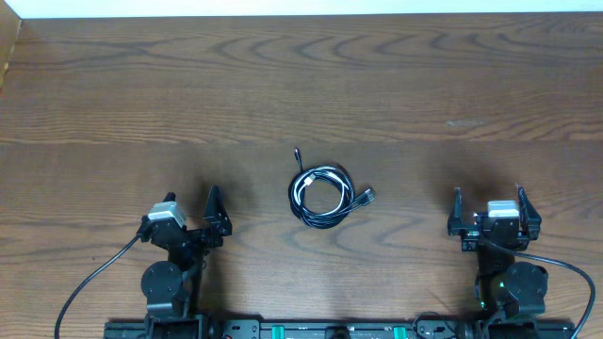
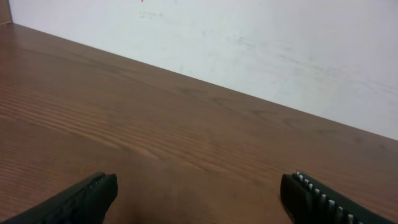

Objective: Untangle cables

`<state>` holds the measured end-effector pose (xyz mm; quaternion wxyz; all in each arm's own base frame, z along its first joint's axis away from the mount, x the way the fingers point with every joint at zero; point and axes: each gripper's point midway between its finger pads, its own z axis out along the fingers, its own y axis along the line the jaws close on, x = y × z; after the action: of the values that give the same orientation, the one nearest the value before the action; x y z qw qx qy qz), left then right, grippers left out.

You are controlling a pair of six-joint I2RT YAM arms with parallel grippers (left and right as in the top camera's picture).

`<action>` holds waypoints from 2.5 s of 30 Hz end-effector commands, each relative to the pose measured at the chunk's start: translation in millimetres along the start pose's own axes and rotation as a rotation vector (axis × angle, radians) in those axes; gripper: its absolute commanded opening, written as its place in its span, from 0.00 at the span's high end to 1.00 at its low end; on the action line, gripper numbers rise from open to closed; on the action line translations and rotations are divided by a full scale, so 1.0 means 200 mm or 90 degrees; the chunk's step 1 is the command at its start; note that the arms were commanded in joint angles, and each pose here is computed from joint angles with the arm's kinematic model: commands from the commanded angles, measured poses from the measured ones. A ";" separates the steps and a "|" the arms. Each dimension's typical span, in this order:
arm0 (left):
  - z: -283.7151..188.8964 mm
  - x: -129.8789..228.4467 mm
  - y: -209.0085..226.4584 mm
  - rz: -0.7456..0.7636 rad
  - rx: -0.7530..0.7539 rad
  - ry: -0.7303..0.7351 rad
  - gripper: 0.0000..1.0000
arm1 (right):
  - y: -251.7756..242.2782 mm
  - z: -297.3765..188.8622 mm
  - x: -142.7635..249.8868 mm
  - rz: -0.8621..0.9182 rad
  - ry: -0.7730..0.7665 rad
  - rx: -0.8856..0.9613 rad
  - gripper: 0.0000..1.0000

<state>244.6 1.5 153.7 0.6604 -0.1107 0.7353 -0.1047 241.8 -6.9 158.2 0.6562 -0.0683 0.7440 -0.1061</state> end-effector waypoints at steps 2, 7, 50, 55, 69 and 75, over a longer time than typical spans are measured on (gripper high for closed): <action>0.01 0.08 0.02 0.007 -0.008 0.027 0.11 | -0.01 0.00 0.01 -0.005 0.002 0.006 0.01; 0.01 0.08 0.02 0.007 -0.008 0.027 0.11 | -0.01 0.00 0.01 -0.005 0.002 0.006 0.01; 0.01 0.07 0.03 0.007 -0.014 0.025 0.11 | -0.01 0.00 0.00 -0.005 -0.001 0.011 0.01; 0.01 0.04 -0.01 -0.014 0.015 0.013 0.11 | 0.04 0.00 -0.05 0.044 -0.030 -0.033 0.01; -0.08 -0.70 -0.30 0.014 0.083 -0.078 0.11 | -0.05 -0.15 -0.69 0.187 -0.181 -0.078 0.01; 0.01 -0.96 -0.56 -0.035 0.184 0.014 0.11 | 0.03 -0.07 -0.89 0.267 -0.019 -0.180 0.01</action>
<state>261.2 -21.3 344.2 0.6838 -0.0677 0.7075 -0.1651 239.4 20.9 316.4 0.7017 -0.0019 0.7095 0.0650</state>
